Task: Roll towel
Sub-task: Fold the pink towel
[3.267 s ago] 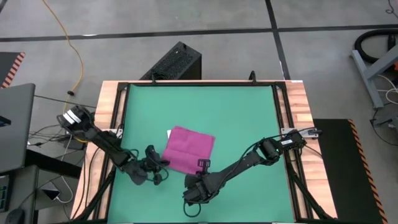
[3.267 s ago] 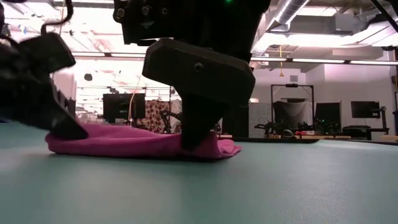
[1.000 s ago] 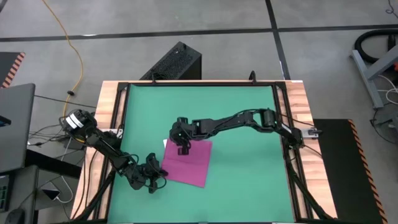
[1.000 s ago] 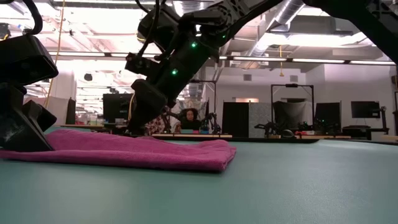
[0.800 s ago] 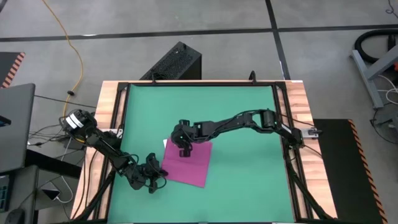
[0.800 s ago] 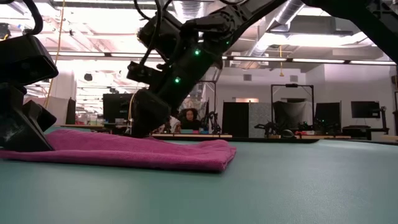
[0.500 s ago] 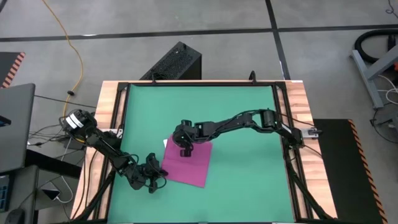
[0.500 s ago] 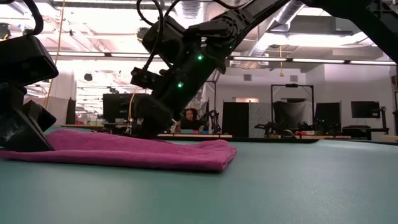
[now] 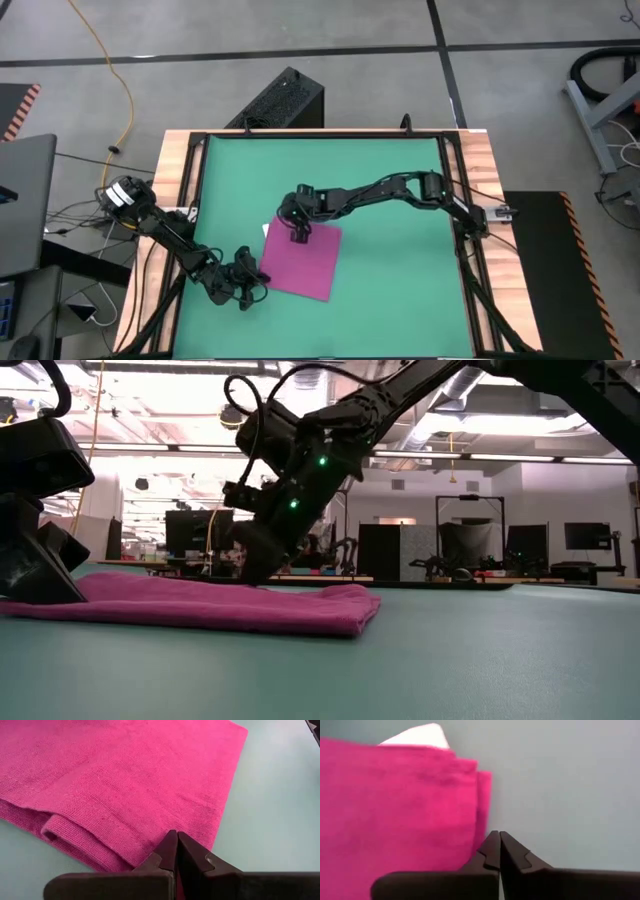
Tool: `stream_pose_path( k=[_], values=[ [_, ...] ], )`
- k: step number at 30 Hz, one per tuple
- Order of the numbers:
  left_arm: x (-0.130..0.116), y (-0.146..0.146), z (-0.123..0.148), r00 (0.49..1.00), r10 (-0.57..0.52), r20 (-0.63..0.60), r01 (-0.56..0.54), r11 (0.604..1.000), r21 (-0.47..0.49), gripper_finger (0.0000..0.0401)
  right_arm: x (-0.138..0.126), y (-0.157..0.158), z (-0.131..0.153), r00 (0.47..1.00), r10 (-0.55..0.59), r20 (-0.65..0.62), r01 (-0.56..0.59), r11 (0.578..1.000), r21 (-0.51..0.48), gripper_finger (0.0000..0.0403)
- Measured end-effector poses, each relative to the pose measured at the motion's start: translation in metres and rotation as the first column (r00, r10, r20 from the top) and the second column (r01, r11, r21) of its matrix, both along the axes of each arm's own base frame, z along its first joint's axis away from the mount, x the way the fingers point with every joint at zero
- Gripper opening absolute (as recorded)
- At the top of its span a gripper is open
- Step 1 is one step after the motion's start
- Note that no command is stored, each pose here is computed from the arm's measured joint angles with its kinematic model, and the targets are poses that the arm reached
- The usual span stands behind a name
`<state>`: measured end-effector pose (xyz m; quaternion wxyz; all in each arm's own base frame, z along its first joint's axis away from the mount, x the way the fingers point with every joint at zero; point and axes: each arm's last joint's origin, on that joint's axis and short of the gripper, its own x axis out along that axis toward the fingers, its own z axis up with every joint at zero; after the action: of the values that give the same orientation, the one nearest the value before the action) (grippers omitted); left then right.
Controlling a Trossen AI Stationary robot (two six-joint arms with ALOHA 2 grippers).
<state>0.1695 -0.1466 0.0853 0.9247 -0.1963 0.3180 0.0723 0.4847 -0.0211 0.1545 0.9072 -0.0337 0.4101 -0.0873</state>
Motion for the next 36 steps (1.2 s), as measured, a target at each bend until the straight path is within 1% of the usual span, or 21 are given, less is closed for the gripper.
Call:
stream_pose_path(
  k=[4, 6, 7, 10, 11, 12, 13, 14, 17, 21, 24, 28, 30, 34, 36],
  values=[
    [0.0, 0.0, 0.0, 1.0, -0.003, -0.009, 0.003, 1.0, -0.007, 0.0, -0.004, 0.021, 0.035, 0.997, 0.028, 0.078, -0.03, 0.999, 0.02, 0.0049],
    [0.0, 0.0, 0.0, 1.0, -0.003, -0.009, 0.002, 1.0, -0.01, 0.0, -0.004, 0.038, 0.042, 0.993, 0.054, 0.108, -0.058, 0.998, 0.031, 0.0049],
    [0.0, 0.0, 0.0, 1.0, -0.003, -0.008, 0.003, 1.0, -0.01, 0.0, -0.004, 0.047, 0.04, 0.992, 0.072, 0.104, -0.076, 0.997, 0.032, 0.0047],
    [0.0, 0.0, 0.0, 1.0, -0.002, -0.006, 0.002, 1.0, -0.01, 0.0, 0.005, 0.068, 0.009, 0.985, 0.133, 0.107, -0.136, 0.991, 0.018, 0.0026],
    [0.0, 0.0, 0.0, 1.0, -0.004, -0.006, 0.004, 1.0, -0.009, 0.0, 0.006, 0.071, -0.002, 0.986, 0.146, 0.086, -0.148, 0.989, 0.016, 0.0018],
    [0.0, 0.0, 0.0, 1.0, -0.004, -0.006, 0.004, 1.0, -0.008, 0.0, 0.008, 0.073, -0.011, 0.984, 0.152, 0.093, -0.154, 0.988, 0.016, 0.0011],
    [0.0, 0.0, 0.0, 1.0, -0.003, -0.006, 0.003, 1.0, -0.008, 0.0, 0.014, 0.074, -0.013, 0.979, 0.149, 0.141, -0.153, 0.988, 0.014, 0.0008],
    [0.0, 0.0, 0.0, 1.0, -0.001, -0.005, 0.001, 1.0, -0.011, 0.0, 0.015, 0.073, -0.013, 0.977, 0.142, 0.157, -0.147, 0.989, 0.016, 0.0008],
    [0.0, 0.0, 0.0, 1.0, 0.0, -0.006, 0.0, 1.0, -0.014, 0.0, 0.018, 0.066, -0.02, 0.983, 0.089, 0.158, -0.095, 0.995, 0.034, 0.0012],
    [0.0, 0.0, 0.0, 1.0, -0.002, -0.01, 0.002, 1.0, -0.015, 0.0, 0.013, 0.055, -0.027, 0.996, -0.006, 0.084, 0.002, 0.999, 0.046, 0.001],
    [0.0, 0.0, 0.0, 1.0, -0.001, -0.01, 0.001, 1.0, -0.014, 0.0, 0.011, 0.047, -0.028, 0.995, -0.073, 0.069, 0.07, 0.996, 0.053, 0.0009],
    [0.0, 0.0, 0.0, 1.0, 0.005, -0.007, -0.005, 1.0, -0.006, 0.0, 0.01, 0.042, -0.029, 0.99, -0.126, 0.057, 0.125, 0.992, 0.018, 0.0009],
    [0.0, 0.0, 0.0, 1.0, 0.007, -0.007, -0.007, 1.0, -0.004, 0.0, 0.009, 0.041, -0.029, 0.986, -0.157, 0.055, 0.158, 0.987, -0.017, 0.0008],
    [0.0, 0.0, -0.001, 1.0, 0.008, -0.006, -0.008, 1.0, -0.004, 0.0, 0.008, 0.039, -0.026, 0.985, -0.164, 0.056, 0.166, 0.985, -0.045, 0.0008],
    [0.0, 0.0, -0.001, 1.0, 0.008, -0.006, -0.008, 1.0, -0.004, 0.0, 0.007, 0.043, -0.018, 0.986, -0.153, 0.072, 0.158, 0.985, -0.072, 0.0008]
  ],
)
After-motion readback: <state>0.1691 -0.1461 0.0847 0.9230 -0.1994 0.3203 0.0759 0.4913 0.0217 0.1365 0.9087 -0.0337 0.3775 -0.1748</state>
